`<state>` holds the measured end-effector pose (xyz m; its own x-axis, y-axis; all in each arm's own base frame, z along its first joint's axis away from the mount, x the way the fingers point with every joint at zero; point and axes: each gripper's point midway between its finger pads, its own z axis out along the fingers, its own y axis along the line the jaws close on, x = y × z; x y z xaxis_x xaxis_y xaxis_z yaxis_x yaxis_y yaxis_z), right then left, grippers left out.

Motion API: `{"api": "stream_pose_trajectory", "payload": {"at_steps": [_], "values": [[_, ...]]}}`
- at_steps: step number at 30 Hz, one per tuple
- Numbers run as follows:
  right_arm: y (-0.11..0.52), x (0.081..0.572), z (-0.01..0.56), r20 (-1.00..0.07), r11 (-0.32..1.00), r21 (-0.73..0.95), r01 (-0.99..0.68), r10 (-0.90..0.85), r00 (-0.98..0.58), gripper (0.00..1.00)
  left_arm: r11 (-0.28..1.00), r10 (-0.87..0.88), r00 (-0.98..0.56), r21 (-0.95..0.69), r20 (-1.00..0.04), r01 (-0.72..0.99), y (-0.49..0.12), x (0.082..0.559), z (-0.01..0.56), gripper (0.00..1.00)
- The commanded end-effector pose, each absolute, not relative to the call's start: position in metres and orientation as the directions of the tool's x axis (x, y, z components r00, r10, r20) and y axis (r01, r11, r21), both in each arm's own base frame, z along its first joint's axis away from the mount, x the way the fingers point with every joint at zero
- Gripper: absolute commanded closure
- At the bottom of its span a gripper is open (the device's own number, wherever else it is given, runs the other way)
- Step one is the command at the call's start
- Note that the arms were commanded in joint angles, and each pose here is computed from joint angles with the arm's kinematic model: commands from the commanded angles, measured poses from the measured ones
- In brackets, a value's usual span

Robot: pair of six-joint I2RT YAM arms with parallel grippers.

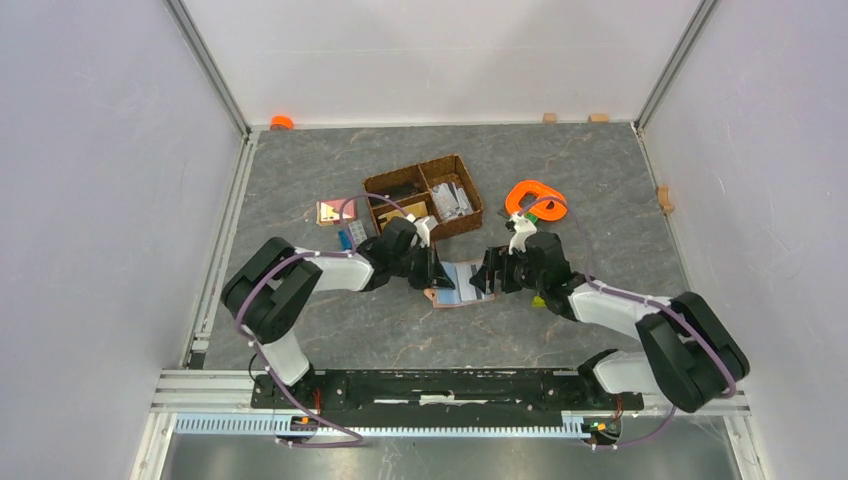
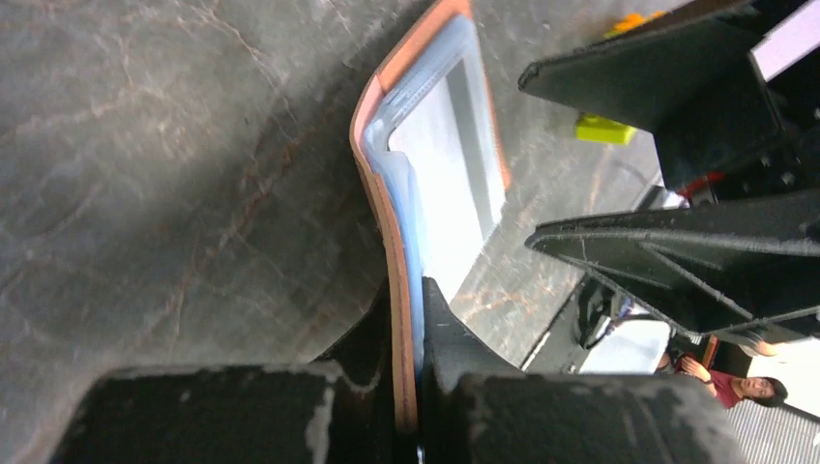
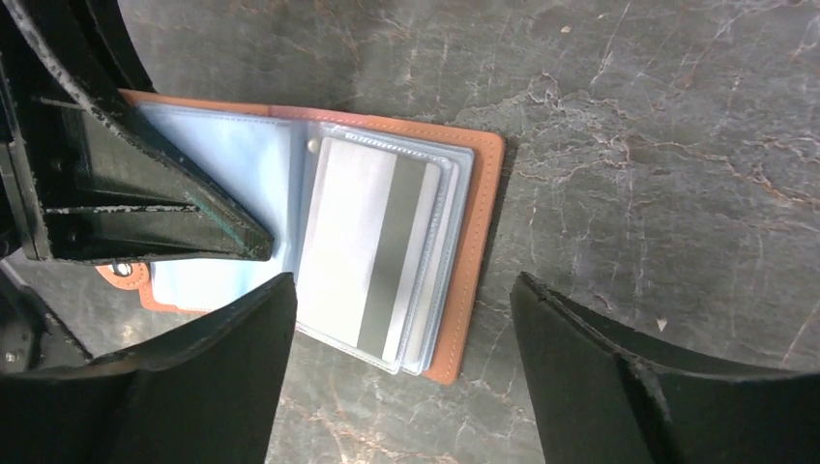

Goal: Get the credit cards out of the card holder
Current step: Remove the credit card from the card holder.

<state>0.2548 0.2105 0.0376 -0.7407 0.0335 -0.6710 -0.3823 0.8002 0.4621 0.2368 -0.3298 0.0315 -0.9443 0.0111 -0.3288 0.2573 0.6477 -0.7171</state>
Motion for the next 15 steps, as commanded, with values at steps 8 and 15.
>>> {"api": "stream_pose_trajectory", "payload": {"at_steps": [8, 15], "values": [[0.203, 0.257, 0.103, -0.777, 0.687, 0.543, -0.482, 0.194, -0.599, 0.02, 0.265, -0.152, -0.791, -0.796, -0.592, 0.544, -0.333, 0.227, 0.171, 0.98], [0.217, 0.235, 0.149, -0.765, 0.471, 0.641, -0.606, 0.318, -0.560, 0.02, 0.170, -0.212, -0.719, -0.749, -0.662, 0.640, -0.324, 0.212, 0.206, 0.98]]}}
